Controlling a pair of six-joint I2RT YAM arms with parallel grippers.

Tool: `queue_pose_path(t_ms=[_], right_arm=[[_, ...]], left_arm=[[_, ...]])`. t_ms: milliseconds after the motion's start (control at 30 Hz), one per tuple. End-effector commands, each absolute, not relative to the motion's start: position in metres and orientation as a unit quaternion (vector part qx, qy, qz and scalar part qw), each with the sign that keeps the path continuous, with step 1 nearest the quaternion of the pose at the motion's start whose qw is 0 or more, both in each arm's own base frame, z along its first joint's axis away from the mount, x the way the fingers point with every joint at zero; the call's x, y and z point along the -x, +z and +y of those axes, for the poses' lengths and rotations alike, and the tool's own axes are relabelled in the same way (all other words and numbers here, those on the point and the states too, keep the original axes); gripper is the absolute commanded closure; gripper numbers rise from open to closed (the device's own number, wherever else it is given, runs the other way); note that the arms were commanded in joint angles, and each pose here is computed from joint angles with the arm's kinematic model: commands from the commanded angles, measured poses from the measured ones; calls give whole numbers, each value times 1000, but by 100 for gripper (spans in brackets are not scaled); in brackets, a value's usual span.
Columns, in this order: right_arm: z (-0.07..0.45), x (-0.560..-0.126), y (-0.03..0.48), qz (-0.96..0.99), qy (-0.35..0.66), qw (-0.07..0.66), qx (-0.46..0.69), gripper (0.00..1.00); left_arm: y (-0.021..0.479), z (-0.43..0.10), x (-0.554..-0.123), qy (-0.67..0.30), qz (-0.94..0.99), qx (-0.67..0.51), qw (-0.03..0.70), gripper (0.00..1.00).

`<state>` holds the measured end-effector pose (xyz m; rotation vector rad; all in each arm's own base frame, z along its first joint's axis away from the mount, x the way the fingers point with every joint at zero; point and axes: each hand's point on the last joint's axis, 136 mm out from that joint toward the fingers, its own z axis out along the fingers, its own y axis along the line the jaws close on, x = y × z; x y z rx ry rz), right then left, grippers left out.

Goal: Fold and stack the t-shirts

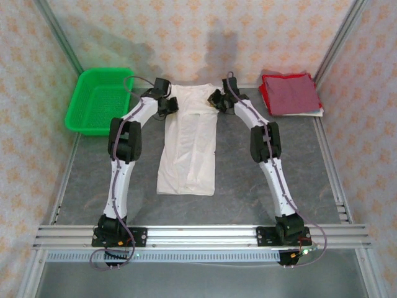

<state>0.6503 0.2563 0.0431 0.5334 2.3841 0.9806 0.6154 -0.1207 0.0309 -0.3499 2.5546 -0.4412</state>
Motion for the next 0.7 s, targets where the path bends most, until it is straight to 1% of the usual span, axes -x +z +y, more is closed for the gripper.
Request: queue_pose_path(t_ms=[0,100,167,300,333,400,500,533,567,600,633,667], right_arm=[[233,-660,25,874,342,245,-242,88],[241,-666,55,862,375,259,-222,83],[244,-667,82,857,387,270,-205,79],[243,-657,154,847,406,297,-171,67],[244,-652,172,845,411,301,-160,65],[246,-636,208,842,420,307,-139,64],[252,-593,237,853,411,303,-105,63],[254,-573,241,858,405,301,-94,62],[256,-554,247,858,403,307,-83,62],[257,-529,238,861,399,305,-78,61],[257,-503,231,859,402,308,-76,60],[257,-481,224,854,410,312,-75,60]], left_arm=[[14,-123,-616,-158,952,134,225,100],[23,-124,-626,-164,951,132,227,100],[45,-125,-629,-176,946,135,238,100],[116,-127,-622,-202,925,142,289,100],[143,-128,-617,-210,916,142,311,100],[183,-126,-602,-218,903,139,345,99],[235,-116,-566,-214,886,135,388,90],[248,-113,-549,-216,879,135,403,85],[261,-111,-532,-222,870,133,420,77],[268,-111,-512,-230,861,128,434,71],[266,-110,-490,-236,855,125,444,66],[263,-109,-471,-243,850,122,451,58]])
